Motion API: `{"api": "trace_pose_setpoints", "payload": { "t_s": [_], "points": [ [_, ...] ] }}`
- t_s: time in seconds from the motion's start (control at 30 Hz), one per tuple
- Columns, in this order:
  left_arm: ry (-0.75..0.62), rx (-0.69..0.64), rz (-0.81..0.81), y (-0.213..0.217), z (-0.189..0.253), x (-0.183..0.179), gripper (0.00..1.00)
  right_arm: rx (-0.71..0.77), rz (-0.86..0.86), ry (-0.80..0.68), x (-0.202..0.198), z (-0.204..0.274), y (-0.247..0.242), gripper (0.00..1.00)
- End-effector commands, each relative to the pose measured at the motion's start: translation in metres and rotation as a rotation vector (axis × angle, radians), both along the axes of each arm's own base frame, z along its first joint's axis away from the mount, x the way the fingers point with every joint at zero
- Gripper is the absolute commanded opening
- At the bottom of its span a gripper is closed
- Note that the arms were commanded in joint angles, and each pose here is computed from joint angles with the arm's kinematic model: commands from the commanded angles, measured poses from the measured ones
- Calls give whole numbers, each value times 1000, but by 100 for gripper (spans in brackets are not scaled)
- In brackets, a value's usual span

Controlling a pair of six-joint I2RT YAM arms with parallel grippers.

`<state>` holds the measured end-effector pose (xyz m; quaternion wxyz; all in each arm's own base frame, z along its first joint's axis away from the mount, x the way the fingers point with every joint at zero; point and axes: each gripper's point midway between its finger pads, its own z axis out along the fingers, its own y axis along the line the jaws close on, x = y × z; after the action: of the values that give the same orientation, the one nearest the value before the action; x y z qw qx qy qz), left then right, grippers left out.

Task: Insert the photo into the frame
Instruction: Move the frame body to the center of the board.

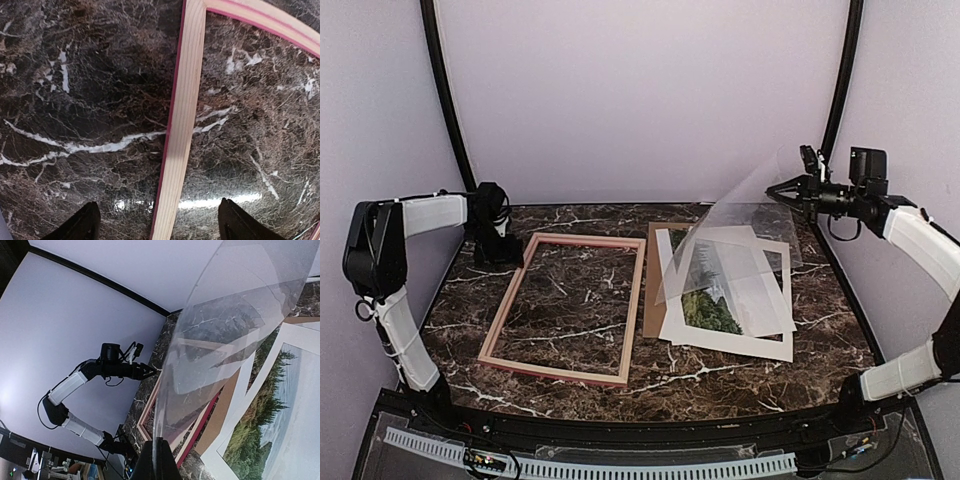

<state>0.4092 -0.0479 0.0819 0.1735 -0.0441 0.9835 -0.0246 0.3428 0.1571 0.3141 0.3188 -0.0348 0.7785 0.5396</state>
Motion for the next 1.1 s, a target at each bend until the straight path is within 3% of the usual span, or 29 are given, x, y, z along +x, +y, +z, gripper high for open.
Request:
{"api": "trace_pose_setpoints", "payload": {
  "t_s": [0.0, 0.67, 1.07],
  "points": [
    [103, 1, -25, 0, -25, -18, 80, 48, 79, -150, -12, 51, 17, 0],
    [186, -181, -26, -37, -57, -57, 53, 74, 166, -162, -23, 67, 41, 0],
    [230, -223, -100, -98, -60, -98, 49, 69, 185, -161, -28, 71, 56, 0]
  ]
}}
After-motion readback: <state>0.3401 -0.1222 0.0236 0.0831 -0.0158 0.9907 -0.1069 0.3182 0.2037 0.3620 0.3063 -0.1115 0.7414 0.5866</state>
